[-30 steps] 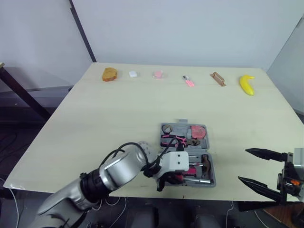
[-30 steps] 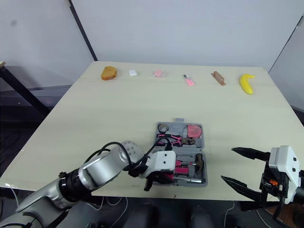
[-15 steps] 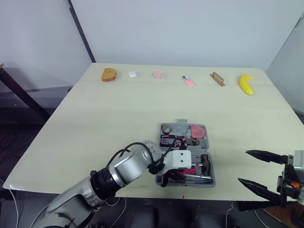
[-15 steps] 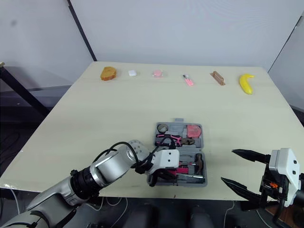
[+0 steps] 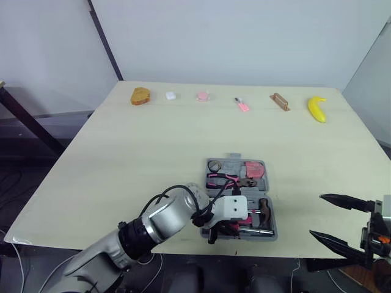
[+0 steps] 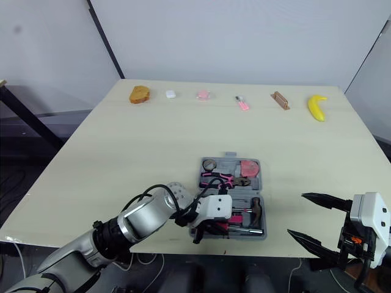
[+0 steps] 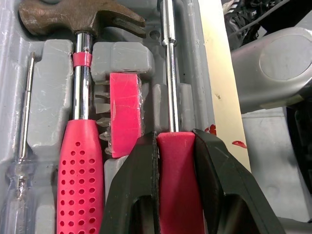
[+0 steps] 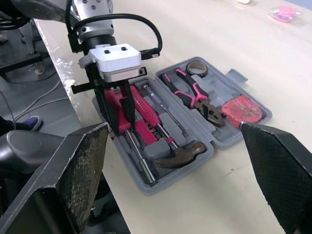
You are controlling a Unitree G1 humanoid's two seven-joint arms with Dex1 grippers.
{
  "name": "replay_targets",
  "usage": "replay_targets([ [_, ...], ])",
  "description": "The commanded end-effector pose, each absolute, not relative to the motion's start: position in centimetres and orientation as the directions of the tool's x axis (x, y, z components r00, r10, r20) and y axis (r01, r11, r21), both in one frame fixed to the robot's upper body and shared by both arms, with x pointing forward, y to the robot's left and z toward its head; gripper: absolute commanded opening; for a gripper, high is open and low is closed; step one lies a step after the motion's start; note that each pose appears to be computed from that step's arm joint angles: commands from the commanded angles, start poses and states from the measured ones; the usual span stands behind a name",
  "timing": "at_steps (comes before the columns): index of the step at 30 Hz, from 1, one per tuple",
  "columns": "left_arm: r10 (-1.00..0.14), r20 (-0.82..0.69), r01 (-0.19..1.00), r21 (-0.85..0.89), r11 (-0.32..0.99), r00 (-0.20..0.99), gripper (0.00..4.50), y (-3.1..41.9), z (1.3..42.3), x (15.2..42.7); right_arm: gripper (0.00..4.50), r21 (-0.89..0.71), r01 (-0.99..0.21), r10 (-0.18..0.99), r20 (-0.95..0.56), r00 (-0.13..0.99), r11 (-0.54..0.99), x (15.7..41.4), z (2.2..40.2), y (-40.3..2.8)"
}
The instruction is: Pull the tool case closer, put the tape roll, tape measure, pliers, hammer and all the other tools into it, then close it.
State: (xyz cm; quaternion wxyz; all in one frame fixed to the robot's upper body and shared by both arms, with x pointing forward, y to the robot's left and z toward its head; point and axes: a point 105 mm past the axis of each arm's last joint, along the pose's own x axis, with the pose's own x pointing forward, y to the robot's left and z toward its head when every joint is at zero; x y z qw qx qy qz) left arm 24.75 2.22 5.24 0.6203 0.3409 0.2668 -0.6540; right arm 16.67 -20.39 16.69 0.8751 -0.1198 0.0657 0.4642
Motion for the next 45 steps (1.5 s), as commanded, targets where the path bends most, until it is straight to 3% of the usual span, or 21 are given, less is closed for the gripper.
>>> replay_targets([
  [1,-0.613,-0.79,0.993,0.069,-0.099,-0.006,0.56,2.0,5.1,24.6,4.5,-0.179,-0.832,0.806,-0.208,0.554,0.525,16.6,17.3,-20.1],
  [26,-0.6,-0.797,0.996,-0.011,-0.094,-0.066,0.56,1.7,6.7,23.8,4.5,-0.198,-0.868,0.823,-0.277,0.495,0.455,16.6,17.0,-20.4],
  [28,-0.6,-0.797,0.995,-0.014,-0.097,-0.069,1.57,1.7,6.7,23.7,4.5,-0.198,-0.868,0.824,-0.277,0.495,0.455,16.6,17.0,-20.5],
  [29,-0.602,-0.796,0.996,-0.011,-0.093,-0.066,1.81,1.7,6.7,23.8,4.5,-0.198,-0.868,0.823,-0.277,0.495,0.456,16.5,17.0,-20.5],
  [33,-0.626,-0.779,0.998,-0.002,-0.063,-0.041,3.56,2.1,7.4,24.5,4.5,-0.197,-0.867,0.822,-0.277,0.498,0.459,16.5,17.0,-20.5],
  [39,-0.705,-0.706,0.996,-0.007,-0.091,-0.07,3.56,3.8,9.2,24.7,4.5,-0.198,-0.863,0.822,-0.267,0.503,0.464,16.7,16.9,-20.4],
  [42,-0.83,-0.551,0.991,0.036,-0.127,-0.086,3.56,4.6,10.8,24.7,4.5,-0.199,-0.861,0.822,-0.26,0.507,0.468,16.8,16.9,-20.4],
  [45,-0.857,-0.503,0.992,-0.008,-0.129,-0.116,3.56,6.1,10.2,24.5,4.5,-0.199,-0.858,0.822,-0.251,0.511,0.473,16.9,16.9,-20.3],
])
